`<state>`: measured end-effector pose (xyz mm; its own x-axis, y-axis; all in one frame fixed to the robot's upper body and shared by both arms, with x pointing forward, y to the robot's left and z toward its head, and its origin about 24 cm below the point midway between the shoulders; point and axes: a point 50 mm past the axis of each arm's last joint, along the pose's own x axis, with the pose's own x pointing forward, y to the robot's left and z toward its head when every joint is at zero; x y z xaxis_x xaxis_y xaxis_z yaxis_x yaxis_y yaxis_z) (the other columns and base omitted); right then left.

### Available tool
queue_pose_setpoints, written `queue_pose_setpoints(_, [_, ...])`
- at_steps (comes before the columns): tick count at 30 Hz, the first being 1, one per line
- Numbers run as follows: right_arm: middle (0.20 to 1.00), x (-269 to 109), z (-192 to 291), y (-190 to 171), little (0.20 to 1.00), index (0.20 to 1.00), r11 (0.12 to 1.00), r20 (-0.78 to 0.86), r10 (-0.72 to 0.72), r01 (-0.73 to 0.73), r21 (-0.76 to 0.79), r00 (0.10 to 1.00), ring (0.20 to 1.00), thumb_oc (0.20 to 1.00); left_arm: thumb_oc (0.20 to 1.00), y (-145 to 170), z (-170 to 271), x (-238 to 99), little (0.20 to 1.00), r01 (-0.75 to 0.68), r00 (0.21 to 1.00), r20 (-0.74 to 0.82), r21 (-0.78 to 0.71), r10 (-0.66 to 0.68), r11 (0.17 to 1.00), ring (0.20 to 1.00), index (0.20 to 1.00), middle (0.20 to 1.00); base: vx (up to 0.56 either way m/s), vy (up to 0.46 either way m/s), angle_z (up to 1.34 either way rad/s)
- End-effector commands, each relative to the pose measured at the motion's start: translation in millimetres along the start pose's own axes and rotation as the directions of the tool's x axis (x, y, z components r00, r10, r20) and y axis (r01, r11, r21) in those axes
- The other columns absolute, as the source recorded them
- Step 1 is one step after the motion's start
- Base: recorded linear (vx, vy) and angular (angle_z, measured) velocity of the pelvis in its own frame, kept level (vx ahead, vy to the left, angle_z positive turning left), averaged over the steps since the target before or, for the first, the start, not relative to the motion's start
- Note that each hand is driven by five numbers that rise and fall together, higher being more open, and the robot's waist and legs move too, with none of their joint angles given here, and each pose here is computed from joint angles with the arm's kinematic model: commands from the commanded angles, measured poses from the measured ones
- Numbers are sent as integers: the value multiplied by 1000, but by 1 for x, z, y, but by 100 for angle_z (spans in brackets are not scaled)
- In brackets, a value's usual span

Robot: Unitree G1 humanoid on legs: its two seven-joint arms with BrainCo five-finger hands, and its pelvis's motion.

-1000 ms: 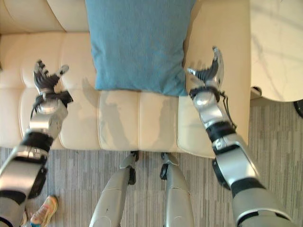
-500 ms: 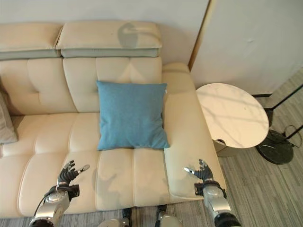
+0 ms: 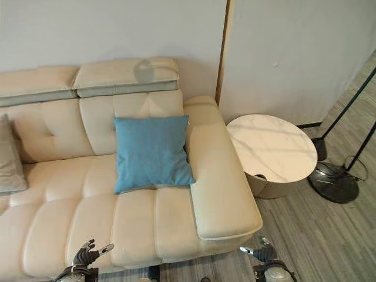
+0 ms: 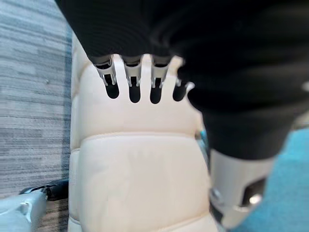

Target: Pick up all the scattered cushions and arrange them neatly on the sofa.

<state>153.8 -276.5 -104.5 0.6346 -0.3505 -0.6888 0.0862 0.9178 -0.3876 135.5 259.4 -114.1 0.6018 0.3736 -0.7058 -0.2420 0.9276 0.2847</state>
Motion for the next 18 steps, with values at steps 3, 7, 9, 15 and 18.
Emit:
queue_pose_setpoints(3, [1000,4,62,3,1000,1000,997,220,1,-18,76,976,1000,1000,1000,19,59,3,1000,-36,971,232,-88,56,995,1000,1000,1000,-213,-82,-4])
queue_pose_setpoints(7, [1000,-1,69,10,1000,1000,992,265,18,-50,115,964,1000,1000,1000,18,66,0,1000,-37,962,265,-137,72,990,1000,1000,1000,-83,-6,8])
queue_pose_setpoints(9, [1000,-2,69,11,1000,1000,992,271,20,-54,118,963,1000,1000,1000,16,67,-1,1000,-33,960,270,-135,69,990,1000,1000,1000,-27,80,8])
queue_pose_setpoints(15, [1000,-8,71,7,1000,1000,987,300,-5,-43,154,954,1000,1000,1000,9,68,-7,1000,7,955,296,-108,26,994,1000,1000,1000,-58,136,18])
queue_pose_setpoints(18, [1000,-10,73,9,1000,1000,988,310,-3,-46,149,951,1000,1000,1000,5,65,-7,1000,21,959,284,-100,8,995,1000,1000,1000,-47,70,1])
